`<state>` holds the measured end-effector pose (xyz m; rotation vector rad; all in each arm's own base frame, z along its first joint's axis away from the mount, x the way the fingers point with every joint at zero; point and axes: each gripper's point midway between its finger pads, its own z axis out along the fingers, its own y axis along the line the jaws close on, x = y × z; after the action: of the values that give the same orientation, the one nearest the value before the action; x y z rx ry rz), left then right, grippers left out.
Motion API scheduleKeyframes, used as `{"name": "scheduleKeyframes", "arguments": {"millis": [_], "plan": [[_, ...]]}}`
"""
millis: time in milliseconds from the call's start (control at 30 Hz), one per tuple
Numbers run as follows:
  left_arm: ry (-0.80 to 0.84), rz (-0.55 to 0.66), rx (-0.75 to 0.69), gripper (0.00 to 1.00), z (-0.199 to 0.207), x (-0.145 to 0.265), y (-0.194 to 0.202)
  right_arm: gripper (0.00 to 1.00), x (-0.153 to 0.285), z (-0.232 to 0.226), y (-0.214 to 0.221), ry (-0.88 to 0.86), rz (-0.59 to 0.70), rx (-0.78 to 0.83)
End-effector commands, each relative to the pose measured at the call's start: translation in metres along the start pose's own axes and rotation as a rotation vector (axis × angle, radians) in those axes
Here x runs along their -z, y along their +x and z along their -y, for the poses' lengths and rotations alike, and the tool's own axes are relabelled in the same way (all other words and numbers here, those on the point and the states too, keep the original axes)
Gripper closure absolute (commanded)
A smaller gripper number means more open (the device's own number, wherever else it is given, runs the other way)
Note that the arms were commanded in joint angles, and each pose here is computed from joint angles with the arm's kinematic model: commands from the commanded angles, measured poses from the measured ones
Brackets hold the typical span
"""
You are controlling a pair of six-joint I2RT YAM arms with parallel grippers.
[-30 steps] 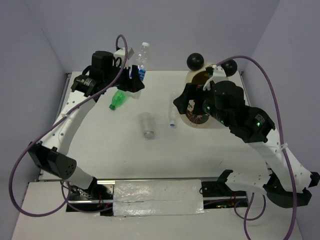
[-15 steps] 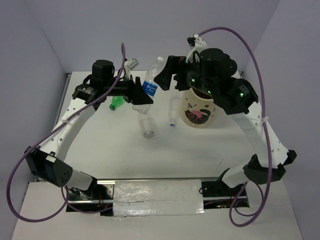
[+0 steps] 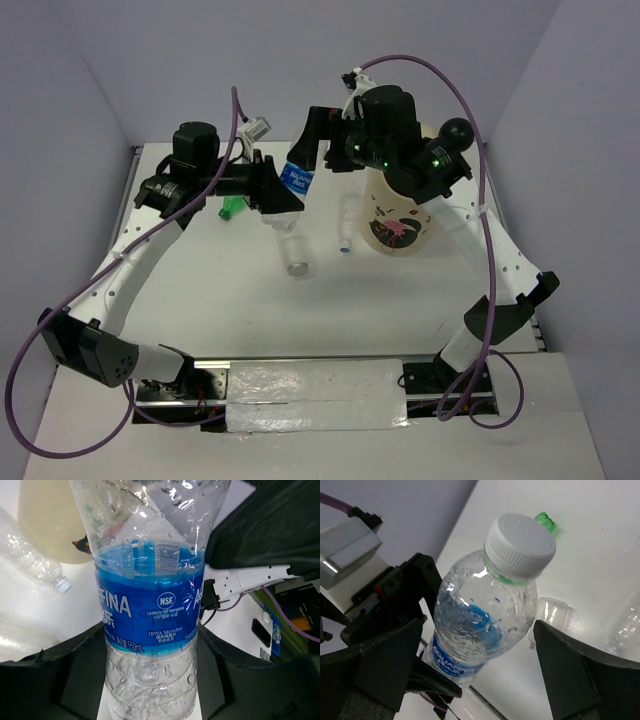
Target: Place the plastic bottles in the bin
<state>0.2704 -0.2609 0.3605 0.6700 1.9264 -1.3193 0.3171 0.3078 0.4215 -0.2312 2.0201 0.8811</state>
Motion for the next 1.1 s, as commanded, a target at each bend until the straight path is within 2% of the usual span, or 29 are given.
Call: {"name": "scheduleKeyframes", "arguments": {"millis": [0, 33, 167, 333, 400, 433, 533, 667, 700, 767, 833, 900, 933, 1000, 1067], "plan": [[0.052, 0.027, -0.054, 0.49, 0.019, 0.008, -0.003, 0.00, 0.001, -0.012, -0.017, -0.062, 0.061, -0.012], [0.051, 0.024, -0.048, 0.49, 0.018, 0.008, -0.002, 0.00, -0.002, -0.011, -0.016, -0.061, 0.056, -0.014], [0.035, 0.025, -0.048, 0.48, 0.018, 0.011, 0.001, 0.17, -0.008, -0.013, -0.011, -0.080, 0.036, -0.026], [0.036, 0.036, -0.061, 0.47, 0.022, 0.014, 0.000, 0.33, -0.010, -0.013, -0.004, -0.091, 0.016, -0.027], [0.035, 0.034, -0.068, 0.47, 0.022, 0.014, 0.000, 0.32, -0.011, -0.014, -0.002, -0.103, 0.006, -0.020], [0.035, 0.030, -0.067, 0.48, 0.022, 0.015, 0.001, 0.18, -0.013, -0.015, 0.002, -0.104, -0.015, -0.019], [0.040, 0.030, -0.074, 0.47, 0.025, 0.016, 0.001, 0.00, -0.022, -0.012, 0.007, -0.092, -0.041, -0.016], [0.043, 0.034, -0.082, 0.47, 0.029, 0.018, -0.002, 0.01, -0.028, -0.008, 0.009, -0.083, -0.035, -0.027], [0.043, 0.034, -0.084, 0.47, 0.030, 0.019, -0.002, 0.04, -0.028, -0.007, 0.009, -0.080, -0.033, -0.029], [0.043, 0.036, -0.092, 0.47, 0.031, 0.020, -0.003, 0.19, -0.026, -0.006, 0.007, -0.074, -0.018, -0.035], [0.040, 0.031, -0.089, 0.45, 0.029, 0.019, -0.002, 0.38, -0.024, -0.003, 0.004, -0.055, 0.004, -0.037], [0.030, 0.026, -0.082, 0.35, 0.026, 0.018, 0.000, 0.49, -0.015, -0.002, -0.005, -0.037, 0.040, -0.029], [0.011, 0.026, -0.076, 0.18, 0.022, 0.018, 0.000, 0.57, -0.011, -0.002, -0.007, -0.029, 0.047, -0.024], [-0.011, 0.016, -0.065, 0.01, 0.019, 0.018, 0.000, 0.58, 0.000, 0.001, -0.015, -0.001, 0.072, -0.008], [-0.066, 0.009, -0.065, 0.00, 0.008, 0.018, -0.001, 0.58, 0.012, 0.010, -0.024, 0.070, 0.098, 0.015]]}}
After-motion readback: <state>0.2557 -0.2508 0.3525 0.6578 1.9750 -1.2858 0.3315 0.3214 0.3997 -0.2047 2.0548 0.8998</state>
